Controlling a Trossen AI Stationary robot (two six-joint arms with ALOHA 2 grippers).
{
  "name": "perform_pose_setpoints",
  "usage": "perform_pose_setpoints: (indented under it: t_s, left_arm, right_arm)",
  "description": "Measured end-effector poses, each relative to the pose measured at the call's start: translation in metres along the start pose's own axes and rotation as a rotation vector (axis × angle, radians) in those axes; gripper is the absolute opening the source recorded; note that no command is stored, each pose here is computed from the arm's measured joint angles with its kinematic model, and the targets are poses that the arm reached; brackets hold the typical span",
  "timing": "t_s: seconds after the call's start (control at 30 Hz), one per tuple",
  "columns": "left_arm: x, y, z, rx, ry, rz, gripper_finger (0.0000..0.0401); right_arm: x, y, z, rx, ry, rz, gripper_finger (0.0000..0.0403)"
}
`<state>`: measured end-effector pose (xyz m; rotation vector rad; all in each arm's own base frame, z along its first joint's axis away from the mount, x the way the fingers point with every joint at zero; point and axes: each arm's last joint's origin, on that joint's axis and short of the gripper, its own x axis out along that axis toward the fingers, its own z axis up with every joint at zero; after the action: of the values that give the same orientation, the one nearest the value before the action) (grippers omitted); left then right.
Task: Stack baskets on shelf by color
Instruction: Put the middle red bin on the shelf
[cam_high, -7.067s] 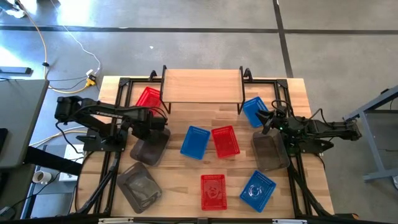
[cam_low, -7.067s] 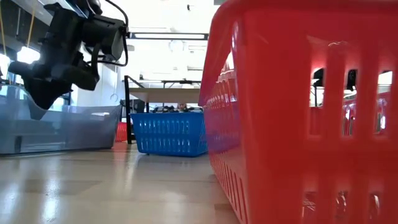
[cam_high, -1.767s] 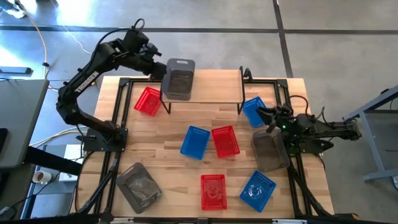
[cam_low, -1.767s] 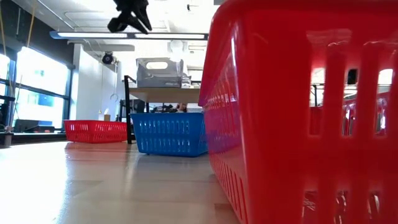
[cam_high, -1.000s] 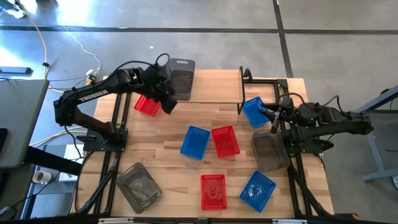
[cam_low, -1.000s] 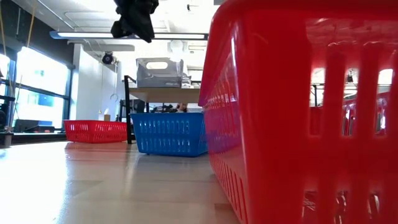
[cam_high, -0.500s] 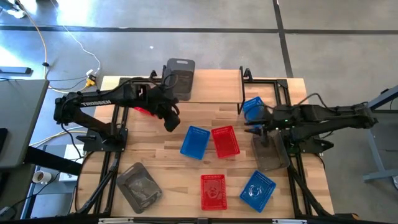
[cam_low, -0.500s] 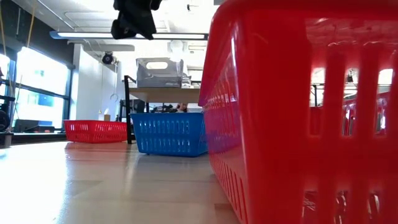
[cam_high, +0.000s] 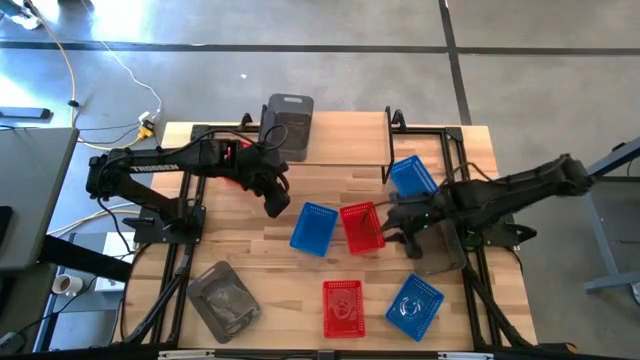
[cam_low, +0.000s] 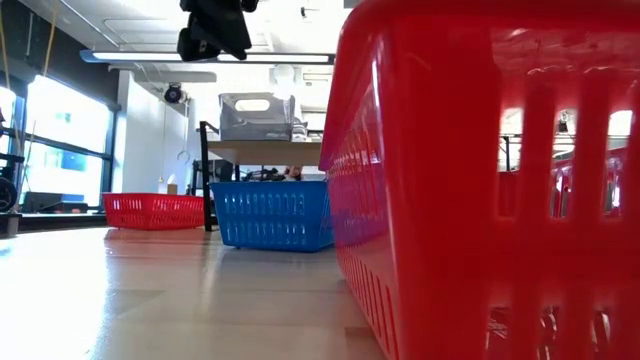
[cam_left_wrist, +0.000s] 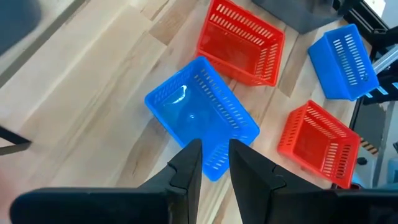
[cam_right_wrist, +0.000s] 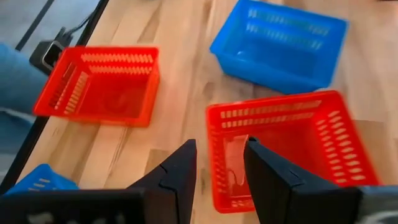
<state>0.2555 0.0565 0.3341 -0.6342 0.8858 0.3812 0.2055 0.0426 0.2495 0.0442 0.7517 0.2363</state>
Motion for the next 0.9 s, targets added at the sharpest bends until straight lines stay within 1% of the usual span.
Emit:
perform_pose_setpoints:
  t_s: [0.17,0.43,0.5,0.67,0.9]
  left_arm:
    - [0.000,0.000,0.000,0.002,0.000,0.000,0.0071]
    - [0.000,0.000,0.000,0.006,-0.001,0.004,0.0071]
    - [0.000,0.000,0.000,0.006,-0.001,0.004,0.0071]
    - [0.000,0.000,0.000,0.009,0.004,-0.003,0.0071]
    - [0.000,-0.002,-0.001,0.016,0.008,-0.010,0.0071]
  right_arm:
    - [0.020,0.008,-0.004,-0.026,0.077,0.023,0.0117]
    - [0.051,0.014,-0.015,-0.045,0.203,0.029,0.0117]
    - [0.058,0.015,-0.016,-0.041,0.220,0.020,0.0117]
    - [0.073,0.016,-0.019,-0.055,0.229,-0.046,0.0117]
    - [0.094,0.015,-0.029,-0.058,0.298,-0.062,0.0117]
